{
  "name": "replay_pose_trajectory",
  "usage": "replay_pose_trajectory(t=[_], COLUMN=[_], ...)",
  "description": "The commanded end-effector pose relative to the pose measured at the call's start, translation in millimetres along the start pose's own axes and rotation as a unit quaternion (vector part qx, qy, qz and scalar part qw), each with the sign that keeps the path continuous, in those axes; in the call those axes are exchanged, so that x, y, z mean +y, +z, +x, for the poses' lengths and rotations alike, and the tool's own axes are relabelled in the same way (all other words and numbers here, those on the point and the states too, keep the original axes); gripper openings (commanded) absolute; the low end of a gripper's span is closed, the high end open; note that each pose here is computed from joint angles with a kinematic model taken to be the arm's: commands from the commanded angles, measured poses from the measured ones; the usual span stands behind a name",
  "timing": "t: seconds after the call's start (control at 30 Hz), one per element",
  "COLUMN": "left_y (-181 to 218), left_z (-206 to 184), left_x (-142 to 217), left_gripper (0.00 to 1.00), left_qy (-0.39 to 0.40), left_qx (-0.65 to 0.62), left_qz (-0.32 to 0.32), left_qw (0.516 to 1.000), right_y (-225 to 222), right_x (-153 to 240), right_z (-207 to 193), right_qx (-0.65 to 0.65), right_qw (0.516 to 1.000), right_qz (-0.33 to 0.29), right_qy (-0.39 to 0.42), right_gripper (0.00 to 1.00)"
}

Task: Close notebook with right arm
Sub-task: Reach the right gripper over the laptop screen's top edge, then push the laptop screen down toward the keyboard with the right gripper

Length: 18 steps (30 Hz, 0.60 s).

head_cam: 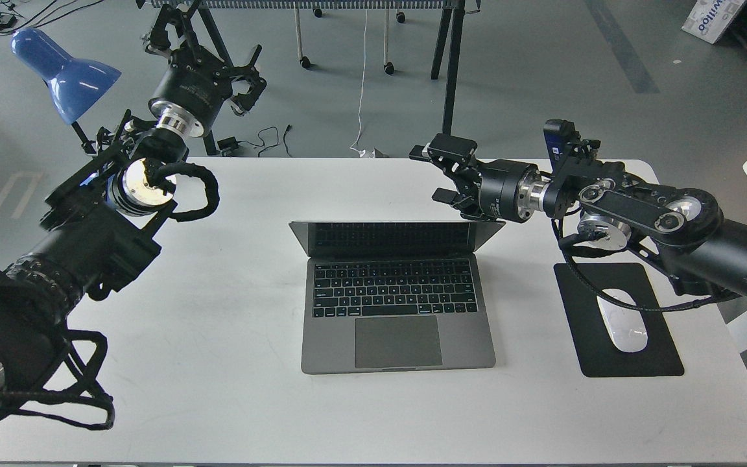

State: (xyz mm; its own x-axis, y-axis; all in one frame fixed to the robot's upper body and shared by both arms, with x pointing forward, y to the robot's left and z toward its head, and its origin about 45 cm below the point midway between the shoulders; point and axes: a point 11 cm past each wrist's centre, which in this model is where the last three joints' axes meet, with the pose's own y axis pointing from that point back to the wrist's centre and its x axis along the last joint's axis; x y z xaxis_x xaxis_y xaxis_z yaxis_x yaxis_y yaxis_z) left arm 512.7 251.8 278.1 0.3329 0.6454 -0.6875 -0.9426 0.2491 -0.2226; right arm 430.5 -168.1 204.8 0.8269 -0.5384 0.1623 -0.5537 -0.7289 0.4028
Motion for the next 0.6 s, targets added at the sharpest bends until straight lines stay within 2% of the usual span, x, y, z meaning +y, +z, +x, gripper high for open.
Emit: replay_pose_trajectory(t=[0.0, 0.57], left_y=[-0.2, -1.0], left_z=[0.0, 0.0], left_x=[0.0, 0.2], left_gripper=[1.00, 1.00], left_qy=[0.000, 0.000], left_qx=[0.000, -0.002], left_qz=[0.000, 0.002], left_qw=[1.000, 1.000], right_y=[9.6, 68.6], right_x=[0.3, 2.6], right_z=[-8.8, -49.9], right_qx=[-0.009, -0.054], right_qw=[1.000, 0.997], right_qz=[-0.005, -0.034], right_qy=[-0.009, -0.032], right_gripper=[1.00, 1.00])
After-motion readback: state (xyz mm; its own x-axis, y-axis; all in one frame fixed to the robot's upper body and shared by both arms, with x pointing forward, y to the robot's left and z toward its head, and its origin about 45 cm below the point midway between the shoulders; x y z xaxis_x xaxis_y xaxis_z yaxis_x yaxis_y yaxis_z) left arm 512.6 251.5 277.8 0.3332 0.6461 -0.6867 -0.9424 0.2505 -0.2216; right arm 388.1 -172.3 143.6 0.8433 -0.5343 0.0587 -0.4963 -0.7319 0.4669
